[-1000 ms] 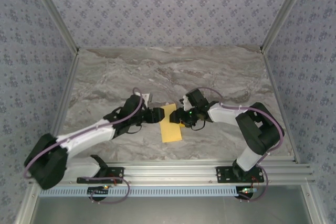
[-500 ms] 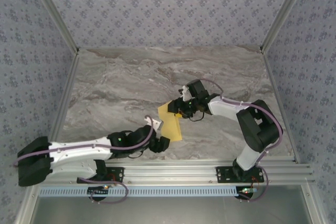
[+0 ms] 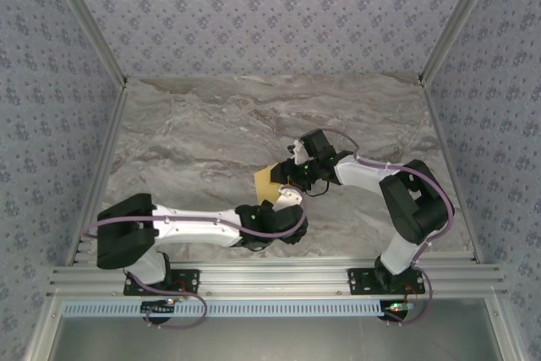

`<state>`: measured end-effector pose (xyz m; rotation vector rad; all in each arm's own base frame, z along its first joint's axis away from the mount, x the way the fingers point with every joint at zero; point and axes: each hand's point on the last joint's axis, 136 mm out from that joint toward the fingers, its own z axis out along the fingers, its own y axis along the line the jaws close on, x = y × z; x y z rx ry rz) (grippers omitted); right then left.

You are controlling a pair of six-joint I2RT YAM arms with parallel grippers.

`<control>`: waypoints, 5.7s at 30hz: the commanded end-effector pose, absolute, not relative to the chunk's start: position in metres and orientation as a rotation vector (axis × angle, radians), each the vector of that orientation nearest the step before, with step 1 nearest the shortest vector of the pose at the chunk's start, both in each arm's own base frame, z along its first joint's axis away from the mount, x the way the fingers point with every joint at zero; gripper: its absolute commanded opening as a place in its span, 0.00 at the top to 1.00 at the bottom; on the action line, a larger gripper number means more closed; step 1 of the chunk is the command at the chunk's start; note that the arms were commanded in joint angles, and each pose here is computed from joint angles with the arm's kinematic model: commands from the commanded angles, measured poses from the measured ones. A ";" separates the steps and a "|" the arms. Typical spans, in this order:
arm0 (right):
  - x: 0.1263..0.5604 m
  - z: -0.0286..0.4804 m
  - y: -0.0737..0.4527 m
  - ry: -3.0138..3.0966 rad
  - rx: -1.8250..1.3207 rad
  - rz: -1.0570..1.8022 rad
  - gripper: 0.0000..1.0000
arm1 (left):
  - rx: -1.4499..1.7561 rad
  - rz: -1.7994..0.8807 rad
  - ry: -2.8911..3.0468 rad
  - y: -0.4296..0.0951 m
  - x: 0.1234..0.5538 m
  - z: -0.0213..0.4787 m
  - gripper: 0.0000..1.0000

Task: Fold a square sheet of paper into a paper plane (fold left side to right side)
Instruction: Fold the triangle a second time at the center of the table.

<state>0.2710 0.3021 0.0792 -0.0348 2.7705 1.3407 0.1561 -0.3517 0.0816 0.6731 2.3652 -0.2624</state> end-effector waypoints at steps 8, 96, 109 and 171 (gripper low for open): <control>0.271 0.084 0.305 2.787 -0.019 1.359 0.50 | 0.687 0.098 2.363 -0.334 0.168 0.065 0.18; 0.182 0.001 0.247 3.038 -0.232 0.737 0.92 | 0.537 -0.664 2.559 -0.280 0.215 0.060 0.95; 0.179 0.000 0.246 3.053 -0.239 0.715 0.92 | 0.552 -0.648 2.575 -0.284 0.220 0.053 0.94; 0.243 0.067 0.311 2.684 -0.197 1.231 0.93 | 0.564 -0.611 2.670 -0.285 0.216 0.017 0.95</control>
